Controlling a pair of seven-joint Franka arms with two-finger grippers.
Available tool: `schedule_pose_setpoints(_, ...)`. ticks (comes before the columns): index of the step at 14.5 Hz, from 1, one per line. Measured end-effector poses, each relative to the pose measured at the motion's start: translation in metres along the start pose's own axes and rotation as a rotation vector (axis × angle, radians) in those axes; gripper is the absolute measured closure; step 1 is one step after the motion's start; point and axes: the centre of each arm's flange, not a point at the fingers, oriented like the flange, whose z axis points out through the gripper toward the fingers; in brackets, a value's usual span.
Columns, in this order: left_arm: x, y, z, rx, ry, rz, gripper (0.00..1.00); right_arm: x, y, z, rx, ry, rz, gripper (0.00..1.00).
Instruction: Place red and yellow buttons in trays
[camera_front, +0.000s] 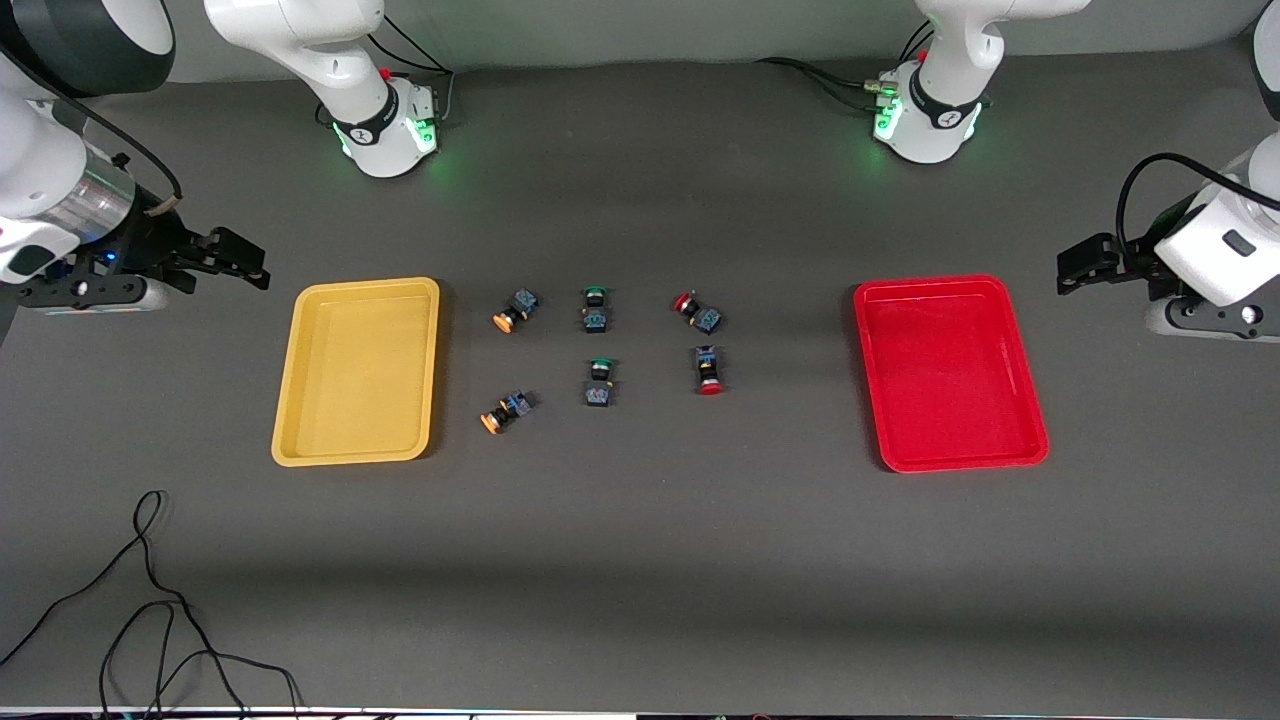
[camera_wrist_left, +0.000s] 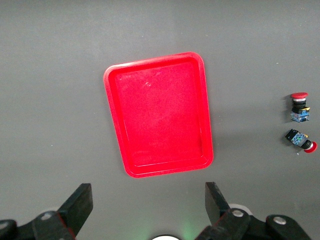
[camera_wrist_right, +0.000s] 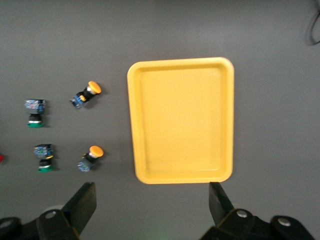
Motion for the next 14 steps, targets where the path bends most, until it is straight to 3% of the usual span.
schedule_pose_setpoints(6,0.0,0.0,-0.001,0.0,0.001,0.0,0.0,0.018,-0.092,0.097,-0.011,-0.09,0.183,0.0)
schedule_pose_setpoints(10,-0.001,-0.004,-0.002,-0.001,0.005,-0.009,0.0,-0.004,-0.144,0.186,0.004,-0.022,0.295,0.0)
schedule_pose_setpoints(14,-0.004,0.007,-0.003,-0.043,-0.005,-0.117,0.0,-0.031,-0.164,0.239,-0.004,-0.02,0.398,0.0)
